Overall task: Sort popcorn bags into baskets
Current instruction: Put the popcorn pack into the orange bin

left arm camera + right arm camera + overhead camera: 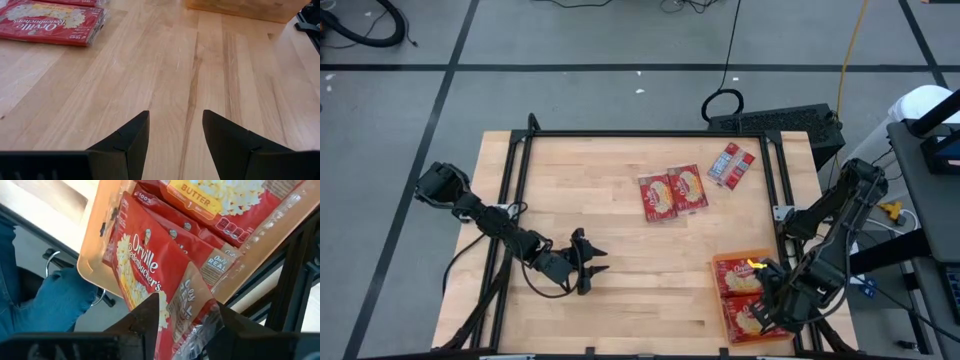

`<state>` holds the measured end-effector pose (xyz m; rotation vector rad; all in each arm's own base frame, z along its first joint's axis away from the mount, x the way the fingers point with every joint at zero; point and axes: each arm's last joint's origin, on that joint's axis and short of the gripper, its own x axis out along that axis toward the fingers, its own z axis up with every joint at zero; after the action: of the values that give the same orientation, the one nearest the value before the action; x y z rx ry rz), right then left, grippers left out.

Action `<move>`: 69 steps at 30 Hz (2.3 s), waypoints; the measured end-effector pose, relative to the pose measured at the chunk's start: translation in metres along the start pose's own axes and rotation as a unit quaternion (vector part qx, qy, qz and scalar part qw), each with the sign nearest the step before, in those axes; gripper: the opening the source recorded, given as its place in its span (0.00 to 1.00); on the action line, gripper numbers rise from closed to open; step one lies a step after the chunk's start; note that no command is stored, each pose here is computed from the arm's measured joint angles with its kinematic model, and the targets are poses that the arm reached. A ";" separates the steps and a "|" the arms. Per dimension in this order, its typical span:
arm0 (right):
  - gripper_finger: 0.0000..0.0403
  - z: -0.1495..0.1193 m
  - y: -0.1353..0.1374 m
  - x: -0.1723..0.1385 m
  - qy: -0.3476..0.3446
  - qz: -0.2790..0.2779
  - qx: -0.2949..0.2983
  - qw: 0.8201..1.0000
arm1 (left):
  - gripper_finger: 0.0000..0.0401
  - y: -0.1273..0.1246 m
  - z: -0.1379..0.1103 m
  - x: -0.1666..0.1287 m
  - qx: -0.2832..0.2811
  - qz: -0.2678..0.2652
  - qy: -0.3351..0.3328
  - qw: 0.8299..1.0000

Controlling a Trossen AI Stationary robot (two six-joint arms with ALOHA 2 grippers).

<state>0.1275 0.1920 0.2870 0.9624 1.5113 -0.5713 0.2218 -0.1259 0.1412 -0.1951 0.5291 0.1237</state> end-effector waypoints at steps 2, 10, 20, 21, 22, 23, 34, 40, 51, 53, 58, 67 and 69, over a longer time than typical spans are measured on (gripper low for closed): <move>0.31 0.000 -0.001 0.000 0.004 -0.007 0.013 1.000 | 0.46 0.000 0.000 0.000 -0.001 0.000 0.000 1.000; 0.34 0.001 -0.005 -0.002 0.103 -0.079 0.101 0.986 | 0.46 -0.002 0.003 0.000 -0.011 -0.007 -0.012 1.000; 0.34 0.027 0.006 -0.004 -0.038 0.004 0.021 0.999 | 0.46 0.003 0.005 0.003 -0.009 0.002 -0.015 1.000; 0.34 0.031 0.008 -0.004 -0.066 0.015 0.013 0.998 | 0.46 0.004 0.006 0.003 -0.007 0.004 -0.015 1.000; 0.34 0.036 0.009 -0.005 -0.098 0.024 0.007 0.995 | 0.46 0.005 0.006 0.004 -0.007 0.007 -0.016 1.000; 0.34 0.041 0.011 -0.006 -0.130 0.031 0.000 0.991 | 0.46 0.006 0.007 0.005 -0.007 0.009 -0.016 1.000; 0.34 0.100 0.033 0.015 -0.380 0.037 -0.085 0.920 | 0.46 0.014 0.011 0.009 -0.019 0.025 -0.019 0.999; 0.34 0.145 0.038 0.044 -0.420 0.070 -0.120 0.897 | 0.46 0.016 0.013 0.010 -0.014 0.042 -0.028 0.999; 0.36 0.225 0.038 0.083 -0.463 0.059 -0.297 0.833 | 0.46 0.028 0.018 0.015 -0.023 0.067 -0.033 0.997; 0.37 0.236 0.037 0.095 -0.459 0.027 -0.322 0.828 | 0.46 0.028 0.018 0.015 -0.027 0.068 -0.033 0.997; 0.42 0.256 0.037 0.120 -0.460 -0.034 -0.358 0.812 | 0.46 0.028 0.018 0.015 -0.039 0.066 -0.033 0.997; 0.44 0.276 0.040 0.135 -0.493 -0.059 -0.387 0.776 | 0.46 0.028 0.018 0.015 -0.054 0.066 -0.035 0.996; 0.43 0.281 0.039 0.136 -0.494 -0.064 -0.387 0.776 | 0.46 0.029 0.018 0.016 -0.054 0.068 -0.035 0.996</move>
<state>0.3224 0.0202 0.1098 -0.1427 0.6856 -0.3718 0.2393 -0.0929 0.1443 -0.2591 0.4668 0.2905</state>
